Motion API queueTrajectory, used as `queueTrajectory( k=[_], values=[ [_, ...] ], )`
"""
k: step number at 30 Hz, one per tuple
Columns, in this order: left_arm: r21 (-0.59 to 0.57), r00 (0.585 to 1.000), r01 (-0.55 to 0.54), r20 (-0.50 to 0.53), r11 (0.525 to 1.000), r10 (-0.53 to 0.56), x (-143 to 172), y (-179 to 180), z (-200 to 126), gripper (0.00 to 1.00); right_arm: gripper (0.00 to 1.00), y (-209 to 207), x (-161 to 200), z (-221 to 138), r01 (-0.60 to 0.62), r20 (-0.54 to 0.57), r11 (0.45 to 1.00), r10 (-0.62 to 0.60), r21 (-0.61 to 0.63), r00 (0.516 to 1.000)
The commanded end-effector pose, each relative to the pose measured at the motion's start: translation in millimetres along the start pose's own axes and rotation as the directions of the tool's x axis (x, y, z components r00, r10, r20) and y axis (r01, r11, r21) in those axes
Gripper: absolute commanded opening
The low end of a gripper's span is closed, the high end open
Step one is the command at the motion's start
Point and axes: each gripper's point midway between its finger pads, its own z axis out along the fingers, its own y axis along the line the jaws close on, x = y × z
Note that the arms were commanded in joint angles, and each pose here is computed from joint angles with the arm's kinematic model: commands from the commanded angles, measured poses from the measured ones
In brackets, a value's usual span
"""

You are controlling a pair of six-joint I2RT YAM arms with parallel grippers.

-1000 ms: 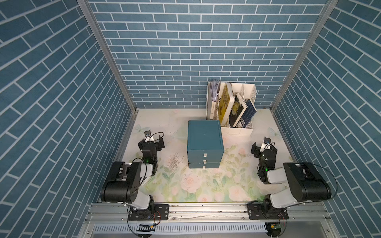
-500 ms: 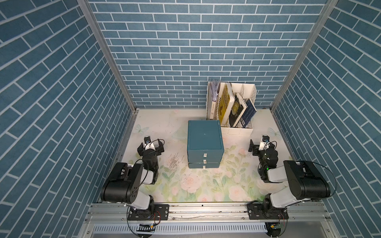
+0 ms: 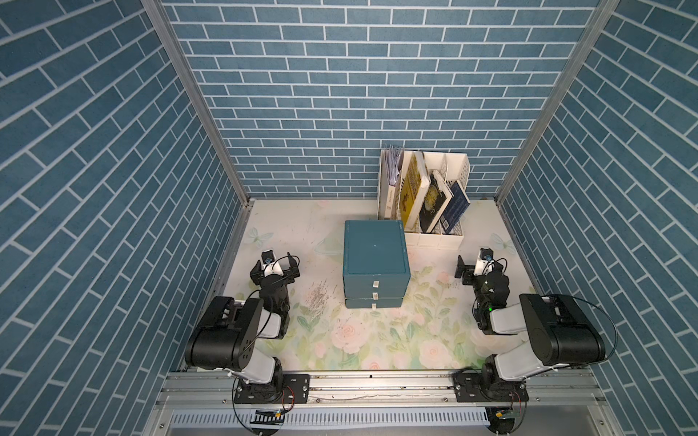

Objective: Place the plugs into the drawer by color
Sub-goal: Reset both arms

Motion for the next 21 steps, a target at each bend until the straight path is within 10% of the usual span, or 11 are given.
queueTrajectory(
  k=[1,21],
  values=[
    [0.000,0.999,0.012,0.035,1.000,-0.012,-9.7,-1.3,1.7,1.00,1.00,0.7,-13.0,2.4,0.020,0.045,1.000,-0.020,-0.003,0.999],
    [0.001,0.999,0.011,0.030,1.000,-0.011,-8.9,-1.6,1.9,1.00,1.00,1.3,-12.7,2.6,0.022,0.043,1.000,-0.022,-0.004,0.999]
  ],
)
